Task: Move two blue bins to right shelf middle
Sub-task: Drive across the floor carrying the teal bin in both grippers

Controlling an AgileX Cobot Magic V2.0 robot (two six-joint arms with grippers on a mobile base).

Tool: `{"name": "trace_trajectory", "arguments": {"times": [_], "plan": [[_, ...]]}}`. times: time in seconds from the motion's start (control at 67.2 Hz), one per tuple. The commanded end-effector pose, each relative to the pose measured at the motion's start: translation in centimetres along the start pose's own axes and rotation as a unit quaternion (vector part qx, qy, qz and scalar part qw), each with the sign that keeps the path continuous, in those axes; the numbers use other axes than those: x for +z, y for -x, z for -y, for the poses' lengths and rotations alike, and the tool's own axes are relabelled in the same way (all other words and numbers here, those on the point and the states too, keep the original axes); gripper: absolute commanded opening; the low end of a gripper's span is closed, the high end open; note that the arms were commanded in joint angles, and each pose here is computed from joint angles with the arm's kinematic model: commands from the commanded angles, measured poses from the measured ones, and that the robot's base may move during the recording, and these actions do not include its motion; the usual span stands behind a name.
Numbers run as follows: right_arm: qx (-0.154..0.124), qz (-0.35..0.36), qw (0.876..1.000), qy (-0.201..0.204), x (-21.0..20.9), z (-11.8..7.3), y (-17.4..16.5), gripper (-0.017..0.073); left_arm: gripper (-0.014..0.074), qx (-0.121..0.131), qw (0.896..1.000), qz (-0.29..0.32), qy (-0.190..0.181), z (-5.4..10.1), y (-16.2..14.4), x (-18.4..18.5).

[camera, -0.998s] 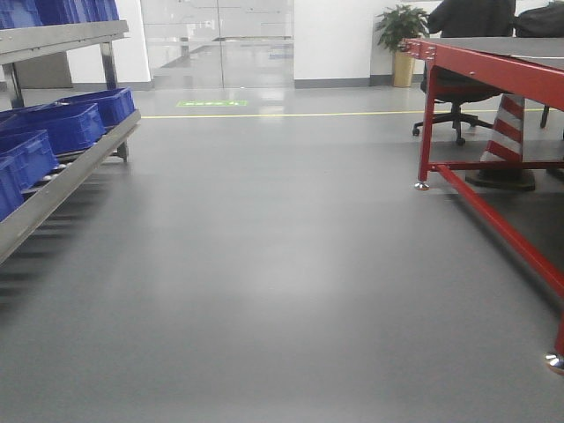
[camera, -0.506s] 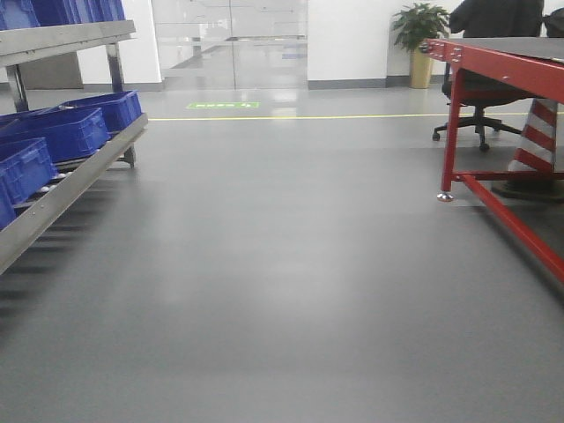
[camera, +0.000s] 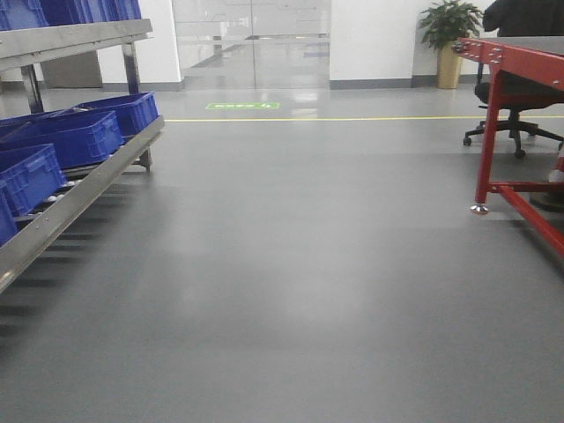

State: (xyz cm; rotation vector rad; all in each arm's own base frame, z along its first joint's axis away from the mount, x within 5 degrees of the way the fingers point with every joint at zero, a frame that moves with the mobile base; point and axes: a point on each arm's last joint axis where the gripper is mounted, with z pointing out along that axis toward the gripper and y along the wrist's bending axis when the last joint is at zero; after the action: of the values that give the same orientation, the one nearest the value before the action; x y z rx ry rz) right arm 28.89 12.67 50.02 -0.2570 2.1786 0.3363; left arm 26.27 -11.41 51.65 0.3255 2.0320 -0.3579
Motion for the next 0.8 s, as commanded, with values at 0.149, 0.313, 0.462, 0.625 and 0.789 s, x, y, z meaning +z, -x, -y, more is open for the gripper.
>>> {"name": "trace_trajectory", "arguments": {"times": [0.149,0.313,0.462,0.625,0.789], "plan": [[-0.015,0.028,0.999,-0.007,-0.65,0.14,0.55,-0.0151,-0.0111,0.001,0.999,0.037,-0.012,0.24,0.76,-1.02],[-0.015,0.033,0.999,-0.006,-0.66,0.12,0.65,-0.0151,-0.0111,0.001,0.999,0.037,-0.012,0.24,0.76,-1.02],[-0.015,0.033,0.999,-0.006,-0.66,0.12,0.65,-0.0151,-0.0111,0.001,0.999,0.037,-0.012,0.24,0.76,-1.02],[-0.015,0.034,0.999,-0.005,-0.66,0.12,0.67,-0.0151,-0.0111,0.001,0.999,0.037,-0.012,0.24,0.76,-1.02],[-0.015,0.033,0.999,-0.006,-0.57,0.12,0.66,-0.0151,-0.0111,0.001,0.999,0.037,-0.012,0.24,0.76,-1.02]]}}
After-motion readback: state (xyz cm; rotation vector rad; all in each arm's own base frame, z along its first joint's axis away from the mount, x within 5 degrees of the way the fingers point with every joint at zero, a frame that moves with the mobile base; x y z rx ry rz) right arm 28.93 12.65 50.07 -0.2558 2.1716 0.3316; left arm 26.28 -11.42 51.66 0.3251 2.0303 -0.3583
